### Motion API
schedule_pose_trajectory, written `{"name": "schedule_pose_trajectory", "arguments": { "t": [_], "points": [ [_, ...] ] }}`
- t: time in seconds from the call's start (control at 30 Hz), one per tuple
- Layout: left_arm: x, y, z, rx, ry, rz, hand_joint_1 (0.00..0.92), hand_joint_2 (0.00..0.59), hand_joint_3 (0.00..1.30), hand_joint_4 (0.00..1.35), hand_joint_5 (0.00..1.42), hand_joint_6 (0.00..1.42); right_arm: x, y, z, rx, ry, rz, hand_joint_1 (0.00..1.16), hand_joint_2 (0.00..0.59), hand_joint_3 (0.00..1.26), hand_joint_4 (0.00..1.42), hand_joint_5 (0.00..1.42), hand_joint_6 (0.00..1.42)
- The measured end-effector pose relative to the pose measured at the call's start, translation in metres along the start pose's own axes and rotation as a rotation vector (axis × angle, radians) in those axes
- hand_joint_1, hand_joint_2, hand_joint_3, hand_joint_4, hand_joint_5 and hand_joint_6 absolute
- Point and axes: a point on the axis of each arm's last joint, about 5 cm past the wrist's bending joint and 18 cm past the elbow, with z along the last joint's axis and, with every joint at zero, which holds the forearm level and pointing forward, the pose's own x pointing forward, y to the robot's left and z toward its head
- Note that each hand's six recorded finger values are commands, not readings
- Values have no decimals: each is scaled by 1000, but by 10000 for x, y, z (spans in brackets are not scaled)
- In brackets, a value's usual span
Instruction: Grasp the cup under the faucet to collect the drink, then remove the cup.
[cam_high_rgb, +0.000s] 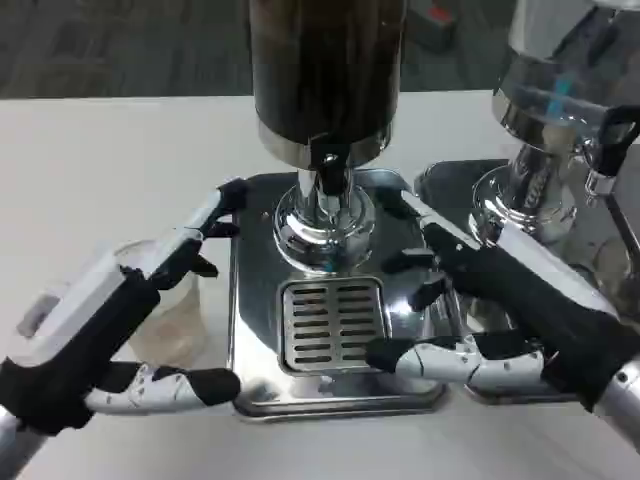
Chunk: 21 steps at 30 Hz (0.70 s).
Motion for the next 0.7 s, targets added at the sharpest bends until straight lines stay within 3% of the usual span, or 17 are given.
{"name": "schedule_pose_trajectory", "arguments": {
  "t": [0.03,0.07,0.13,0.23,0.33,0.4,0.53,0.63,0.7],
  "points": [
    [-39,2,11,10,-8,93,32,62,45,51,165,409,-57,51,-8,-24,14,-84,426,251,116,151,381,499],
    [-58,31,12,31,-11,143,43,66,54,57,135,375,-92,49,-8,-57,30,-126,438,286,147,179,408,509],
    [-100,41,22,58,-17,193,63,77,62,8,80,310,-128,71,10,-102,28,-181,456,324,178,208,424,513],
    [-275,-20,68,105,-16,228,54,84,22,0,3,202,-198,188,33,-166,26,-250,463,353,181,183,334,459],
    [-501,-91,120,142,18,149,28,81,0,0,0,134,-280,328,28,-235,64,-263,469,363,160,127,234,394],
    [-570,-113,138,156,27,112,10,74,0,0,0,110,-311,375,30,-277,77,-266,466,369,150,110,208,384],
    [-802,-141,189,206,66,-49,0,66,0,0,0,99,-418,490,-1,-350,130,-230,459,373,140,93,170,367],
    [-822,-158,191,220,74,-53,0,52,0,0,0,43,-433,498,-10,-364,135,-232,467,391,110,41,96,329],
    [-806,-145,194,257,96,-55,0,48,0,0,0,19,-454,496,-19,-421,145,-251,470,404,92,4,53,310]
  ]
}}
